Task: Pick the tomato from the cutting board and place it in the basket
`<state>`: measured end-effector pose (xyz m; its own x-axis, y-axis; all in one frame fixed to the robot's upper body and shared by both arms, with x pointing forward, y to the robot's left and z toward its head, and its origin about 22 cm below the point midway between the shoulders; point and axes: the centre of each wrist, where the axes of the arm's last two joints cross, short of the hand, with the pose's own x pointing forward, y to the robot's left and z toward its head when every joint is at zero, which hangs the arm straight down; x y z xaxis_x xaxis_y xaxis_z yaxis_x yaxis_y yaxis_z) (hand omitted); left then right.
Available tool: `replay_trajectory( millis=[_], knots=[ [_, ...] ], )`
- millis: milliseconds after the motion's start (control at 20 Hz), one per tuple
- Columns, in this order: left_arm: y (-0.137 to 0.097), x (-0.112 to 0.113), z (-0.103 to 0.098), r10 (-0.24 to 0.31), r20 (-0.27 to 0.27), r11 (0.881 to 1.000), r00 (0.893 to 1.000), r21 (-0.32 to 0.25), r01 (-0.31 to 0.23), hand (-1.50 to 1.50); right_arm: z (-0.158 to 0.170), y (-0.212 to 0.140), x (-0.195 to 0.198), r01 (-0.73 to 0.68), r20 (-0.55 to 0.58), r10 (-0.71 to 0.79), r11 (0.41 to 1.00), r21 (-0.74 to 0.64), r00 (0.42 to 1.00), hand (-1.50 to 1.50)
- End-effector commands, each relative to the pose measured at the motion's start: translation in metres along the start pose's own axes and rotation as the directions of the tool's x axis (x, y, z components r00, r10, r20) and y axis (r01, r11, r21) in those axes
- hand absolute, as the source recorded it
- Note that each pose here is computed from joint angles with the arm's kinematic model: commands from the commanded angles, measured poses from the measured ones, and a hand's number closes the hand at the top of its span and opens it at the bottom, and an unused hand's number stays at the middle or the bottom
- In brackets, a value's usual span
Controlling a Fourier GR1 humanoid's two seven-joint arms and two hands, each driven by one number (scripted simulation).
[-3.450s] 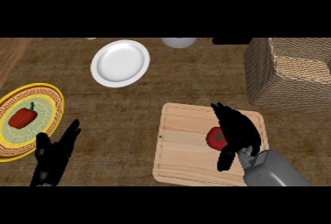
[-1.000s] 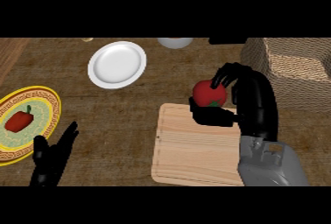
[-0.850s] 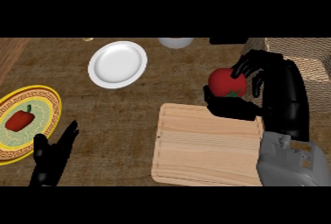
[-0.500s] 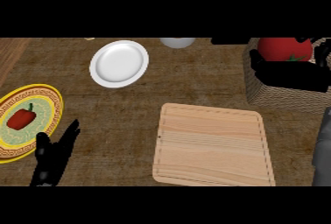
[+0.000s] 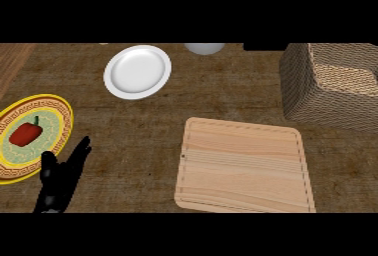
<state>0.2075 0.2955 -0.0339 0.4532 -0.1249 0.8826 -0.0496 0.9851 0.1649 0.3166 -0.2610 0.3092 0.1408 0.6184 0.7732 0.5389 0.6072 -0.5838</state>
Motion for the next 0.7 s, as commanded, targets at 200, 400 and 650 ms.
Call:
replay_trajectory(
  millis=[200,400,650],
  knots=[
    [0.003,-0.018,-0.005,0.012,-0.083,1.000,0.996,-0.018,-0.013,0.00,-0.060,0.001,-0.037,-0.047,-0.032,0.047,0.999,0.005,0.998,1.50],
    [-0.011,-0.011,-0.004,0.000,-0.070,1.000,0.998,-0.030,-0.002,0.00,-0.075,0.004,-0.074,-0.027,-0.047,0.028,0.999,0.020,0.999,1.50],
    [0.001,-0.011,-0.008,0.016,-0.079,1.000,0.997,-0.012,-0.017,0.00,-0.081,0.033,-0.103,0.052,-0.106,-0.050,0.998,0.017,0.993,1.50]
  ],
)
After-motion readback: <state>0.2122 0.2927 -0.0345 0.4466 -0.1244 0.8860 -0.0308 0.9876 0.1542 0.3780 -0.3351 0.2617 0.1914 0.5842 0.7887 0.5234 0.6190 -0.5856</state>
